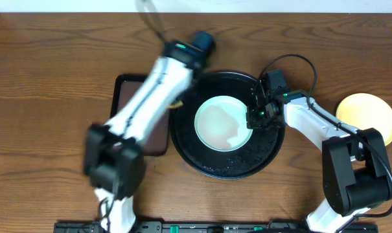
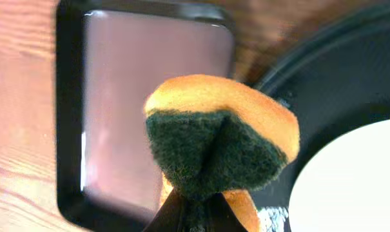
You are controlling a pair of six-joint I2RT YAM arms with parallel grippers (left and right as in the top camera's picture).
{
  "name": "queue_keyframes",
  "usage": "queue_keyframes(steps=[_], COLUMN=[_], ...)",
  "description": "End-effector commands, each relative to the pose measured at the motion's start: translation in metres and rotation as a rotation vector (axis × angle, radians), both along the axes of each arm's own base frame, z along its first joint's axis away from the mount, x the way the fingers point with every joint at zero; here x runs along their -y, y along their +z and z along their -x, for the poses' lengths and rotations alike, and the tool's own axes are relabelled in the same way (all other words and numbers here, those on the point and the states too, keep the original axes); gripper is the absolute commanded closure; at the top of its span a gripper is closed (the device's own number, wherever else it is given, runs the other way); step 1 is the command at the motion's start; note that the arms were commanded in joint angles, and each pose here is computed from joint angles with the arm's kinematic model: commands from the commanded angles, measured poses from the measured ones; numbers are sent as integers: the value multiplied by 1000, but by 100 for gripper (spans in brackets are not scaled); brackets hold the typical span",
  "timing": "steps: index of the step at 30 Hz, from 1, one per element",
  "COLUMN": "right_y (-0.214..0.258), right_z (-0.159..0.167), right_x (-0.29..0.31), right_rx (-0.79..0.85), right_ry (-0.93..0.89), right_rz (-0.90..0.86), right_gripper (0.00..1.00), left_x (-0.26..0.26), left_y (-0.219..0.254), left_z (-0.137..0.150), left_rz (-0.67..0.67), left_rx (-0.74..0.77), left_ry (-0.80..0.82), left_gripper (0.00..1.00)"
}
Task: Clean dirty plates on tray and stack at the side
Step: 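Move the sponge back and drop it in the small tray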
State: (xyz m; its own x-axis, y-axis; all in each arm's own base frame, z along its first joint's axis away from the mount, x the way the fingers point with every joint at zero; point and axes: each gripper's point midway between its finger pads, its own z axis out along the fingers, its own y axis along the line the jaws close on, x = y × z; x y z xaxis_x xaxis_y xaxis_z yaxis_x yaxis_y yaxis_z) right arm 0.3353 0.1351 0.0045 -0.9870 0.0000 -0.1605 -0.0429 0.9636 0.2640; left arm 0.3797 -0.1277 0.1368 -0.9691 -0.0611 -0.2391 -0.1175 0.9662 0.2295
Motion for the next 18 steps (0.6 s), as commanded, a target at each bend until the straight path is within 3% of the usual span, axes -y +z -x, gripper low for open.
queue_keyframes(steps=[1, 5, 8, 13, 15, 16, 17, 18], right_y=[-7, -7, -6, -5, -5, -4, -3, -2], right_z=[1, 1, -4, -6, -6, -7, -8, -9], right_x=[20, 19, 18, 16, 15, 12, 8, 6], right_rx=[-1, 4, 21, 36, 41, 47, 55, 59], right_ry=[-20, -18, -16, 0, 18, 36, 57, 58], right_rz=[84, 83, 79, 72, 67, 57, 38, 29], right_gripper=[99, 99, 99, 99, 99, 99, 99, 99], left_x=[-40, -96, -124, -113, -111, -111, -111, -112], left_y=[42, 22, -22, -76, -84, -86, -85, -83], left_z=[2, 15, 32, 43, 45, 45, 45, 44], left_rz=[219, 207, 196, 344, 343, 343, 343, 344], left_rx=[10, -88, -172, -209, -210, -211, -209, -203], left_ry=[90, 163, 210, 169, 146, 138, 138, 141], left_gripper=[92, 93, 93, 92, 89, 83, 56, 49])
